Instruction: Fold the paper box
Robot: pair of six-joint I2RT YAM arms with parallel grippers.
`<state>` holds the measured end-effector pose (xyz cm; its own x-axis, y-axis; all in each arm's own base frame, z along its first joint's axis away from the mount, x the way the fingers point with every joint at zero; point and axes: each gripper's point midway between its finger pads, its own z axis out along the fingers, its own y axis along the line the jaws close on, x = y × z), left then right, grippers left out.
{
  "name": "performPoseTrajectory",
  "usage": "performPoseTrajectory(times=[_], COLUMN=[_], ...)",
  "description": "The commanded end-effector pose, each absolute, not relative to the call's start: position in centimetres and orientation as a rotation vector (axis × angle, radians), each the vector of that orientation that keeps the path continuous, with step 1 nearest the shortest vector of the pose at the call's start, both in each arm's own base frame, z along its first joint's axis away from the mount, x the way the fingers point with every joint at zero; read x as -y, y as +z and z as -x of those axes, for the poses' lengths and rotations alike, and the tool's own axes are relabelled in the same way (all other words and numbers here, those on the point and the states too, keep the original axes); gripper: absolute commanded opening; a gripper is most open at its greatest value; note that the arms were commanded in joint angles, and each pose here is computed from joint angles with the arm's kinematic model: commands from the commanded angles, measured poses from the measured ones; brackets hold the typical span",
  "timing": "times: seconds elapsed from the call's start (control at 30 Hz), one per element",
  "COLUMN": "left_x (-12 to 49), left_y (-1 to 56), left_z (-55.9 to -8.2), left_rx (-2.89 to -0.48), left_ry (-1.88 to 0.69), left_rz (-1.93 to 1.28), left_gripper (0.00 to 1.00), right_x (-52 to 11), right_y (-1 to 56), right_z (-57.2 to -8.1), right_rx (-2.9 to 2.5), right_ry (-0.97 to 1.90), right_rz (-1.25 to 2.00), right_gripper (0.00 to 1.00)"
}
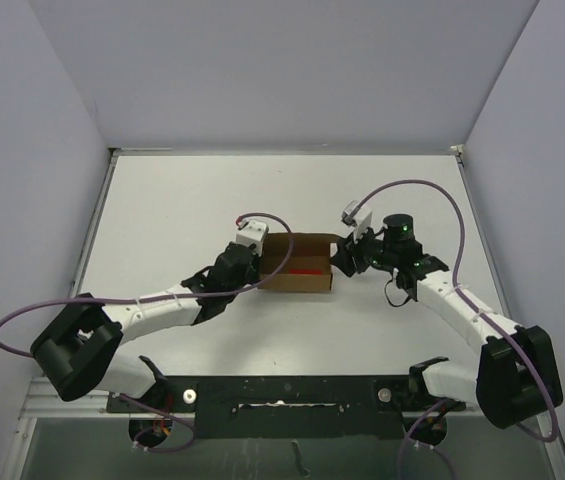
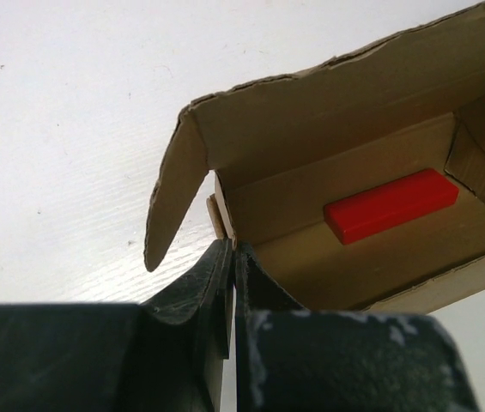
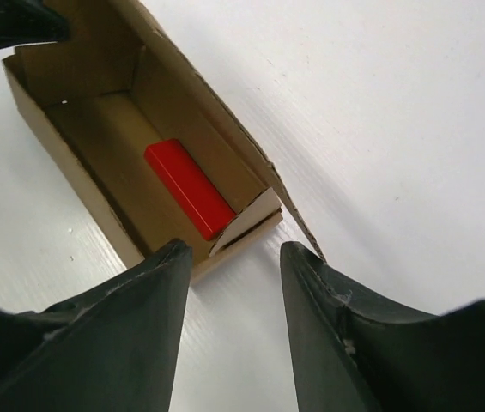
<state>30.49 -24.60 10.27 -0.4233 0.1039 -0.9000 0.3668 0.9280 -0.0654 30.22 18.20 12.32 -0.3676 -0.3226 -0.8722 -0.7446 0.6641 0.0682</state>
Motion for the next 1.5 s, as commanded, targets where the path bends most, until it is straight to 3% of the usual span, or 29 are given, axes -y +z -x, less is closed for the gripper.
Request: performPoseTrajectory(times=[0.0, 0.17, 0.27, 0.33, 0.47, 0.63, 0.93, 1.27, 1.4, 1.47], left_x=[24.8, 24.8, 24.9, 24.9, 25.0, 25.1, 25.2, 25.2, 25.2, 25.0], left_y=[13.4, 13.2, 13.1, 12.9, 12.5, 12.5, 12.6, 13.1, 13.1, 13.1], left_z=[-30.9, -30.5, -30.4, -30.3, -30.0, -29.9, -29.8, -29.6, -28.9, -28.3], left_rx=[-1.898, -1.894, -1.890, -1.892, -1.899, -1.897, -1.893, -1.886, -1.897, -1.908], left_ry=[-0.329, -0.334, -0.338, -0.339, -0.343, -0.349, -0.351, -0.366, -0.404, -0.429], left_rz=[-0.311, -0.314, -0.319, -0.325, -0.339, -0.337, -0.340, -0.333, -0.324, -0.314], left_gripper=[0.00, 0.00, 0.00, 0.00, 0.00, 0.00, 0.00, 0.00, 0.01, 0.07], right_x=[-18.8, -17.8, -17.9, -18.1, -18.8, -20.9, -21.8, -22.5, -22.2, -22.1], right_y=[16.1, 18.1, 19.9, 21.5, 23.2, 22.5, 21.1, 19.2, 19.6, 19.6], right_z=[-28.9, -25.9, -25.1, -25.4, -26.1, -27.9, -31.4, -29.8, -29.4, -29.2], right_rx=[-1.799, -1.662, -1.529, -1.474, -1.408, -1.440, -1.505, -1.443, -1.412, -1.402], right_ry=[0.631, 0.670, 0.648, 0.631, 0.624, 0.580, 0.471, 0.474, 0.446, 0.438], right_rz=[1.037, 1.265, 1.384, 1.410, 1.453, 1.509, 1.532, 1.609, 1.599, 1.595], right_gripper=[0.49, 0.55, 0.71, 0.76, 0.80, 0.78, 0.57, 0.08, 0.01, 0.00])
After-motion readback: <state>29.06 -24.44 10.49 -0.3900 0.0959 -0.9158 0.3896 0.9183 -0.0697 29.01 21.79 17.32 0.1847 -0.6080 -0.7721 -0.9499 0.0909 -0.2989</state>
